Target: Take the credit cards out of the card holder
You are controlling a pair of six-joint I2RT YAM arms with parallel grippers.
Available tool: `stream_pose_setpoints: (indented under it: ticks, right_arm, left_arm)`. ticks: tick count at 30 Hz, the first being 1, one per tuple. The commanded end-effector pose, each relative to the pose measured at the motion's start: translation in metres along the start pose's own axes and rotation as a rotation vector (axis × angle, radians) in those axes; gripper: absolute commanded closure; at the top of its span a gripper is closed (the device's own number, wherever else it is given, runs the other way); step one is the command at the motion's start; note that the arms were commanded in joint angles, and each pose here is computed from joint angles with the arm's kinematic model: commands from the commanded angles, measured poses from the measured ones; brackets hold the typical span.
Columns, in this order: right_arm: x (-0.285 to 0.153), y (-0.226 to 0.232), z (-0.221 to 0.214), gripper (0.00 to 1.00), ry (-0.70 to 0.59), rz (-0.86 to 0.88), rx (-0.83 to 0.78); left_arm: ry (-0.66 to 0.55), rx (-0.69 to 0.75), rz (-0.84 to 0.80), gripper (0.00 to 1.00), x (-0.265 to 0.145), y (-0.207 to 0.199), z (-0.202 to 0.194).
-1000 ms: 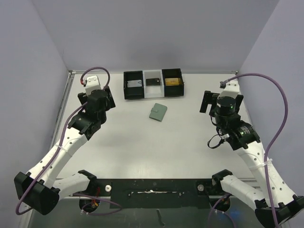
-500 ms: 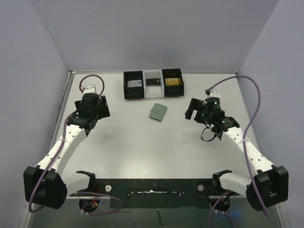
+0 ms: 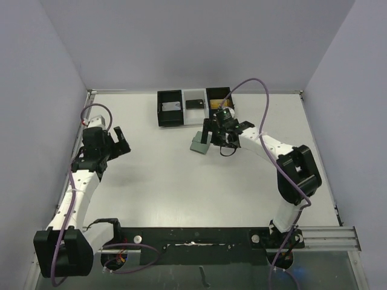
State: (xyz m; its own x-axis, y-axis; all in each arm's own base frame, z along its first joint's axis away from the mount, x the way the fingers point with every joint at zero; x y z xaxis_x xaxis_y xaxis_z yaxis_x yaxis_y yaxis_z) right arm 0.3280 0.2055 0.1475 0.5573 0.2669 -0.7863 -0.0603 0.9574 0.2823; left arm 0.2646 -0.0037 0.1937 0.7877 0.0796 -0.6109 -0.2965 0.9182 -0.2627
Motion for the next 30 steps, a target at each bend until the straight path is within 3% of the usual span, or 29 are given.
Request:
stream_pose_setpoints:
  ticks: [1,11,20,23,25,30]
  right_arm:
    - [0.011,0.018,0.032,0.02,-0.057,-0.051,0.055]
    - [0.034,0.033,0.056,0.03,-0.075,-0.063,0.072]
    - [0.065,0.046,0.059,0.01,-0.016,0.008,0.077]
    - [0.078,0.039,0.047,0.06,0.054,-0.051,0.101]
    - [0.084,0.030,0.034,0.15,0.086,-0.115,0.088]
    - [0.075,0.008,-0.003,0.30,0.096,-0.202,0.003]
  left_arm:
    - [-0.092,-0.015,-0.126,0.02,-0.010,-0.010,0.012]
    - [-0.163,-0.017,-0.210,0.02,-0.020,-0.011,0.004]
    - [-0.118,-0.013,-0.237,0.02,-0.014,-0.014,-0.002]
    - [-0.122,-0.011,-0.243,0.03,-0.014,-0.014,-0.001]
    - [-0.116,-0.010,-0.245,0.04,-0.013,-0.015,-0.002]
    - [-0.101,-0.009,-0.281,0.07,-0.013,-0.019,-0.004]
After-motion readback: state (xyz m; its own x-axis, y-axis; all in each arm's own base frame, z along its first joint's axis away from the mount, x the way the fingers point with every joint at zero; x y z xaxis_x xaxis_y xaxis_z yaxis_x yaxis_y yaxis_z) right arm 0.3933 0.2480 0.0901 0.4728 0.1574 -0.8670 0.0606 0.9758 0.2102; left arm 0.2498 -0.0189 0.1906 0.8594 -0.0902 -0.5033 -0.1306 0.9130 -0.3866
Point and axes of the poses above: each gripper's point midway between its finger pads, its own x axis out along the fingers, its own y axis along the line the jaws close on, z = x × y, the point moved 7 cm from there along -x, back along the fingers, and after that the axes turned 2 degrees about -x, right-handed, at the moved point
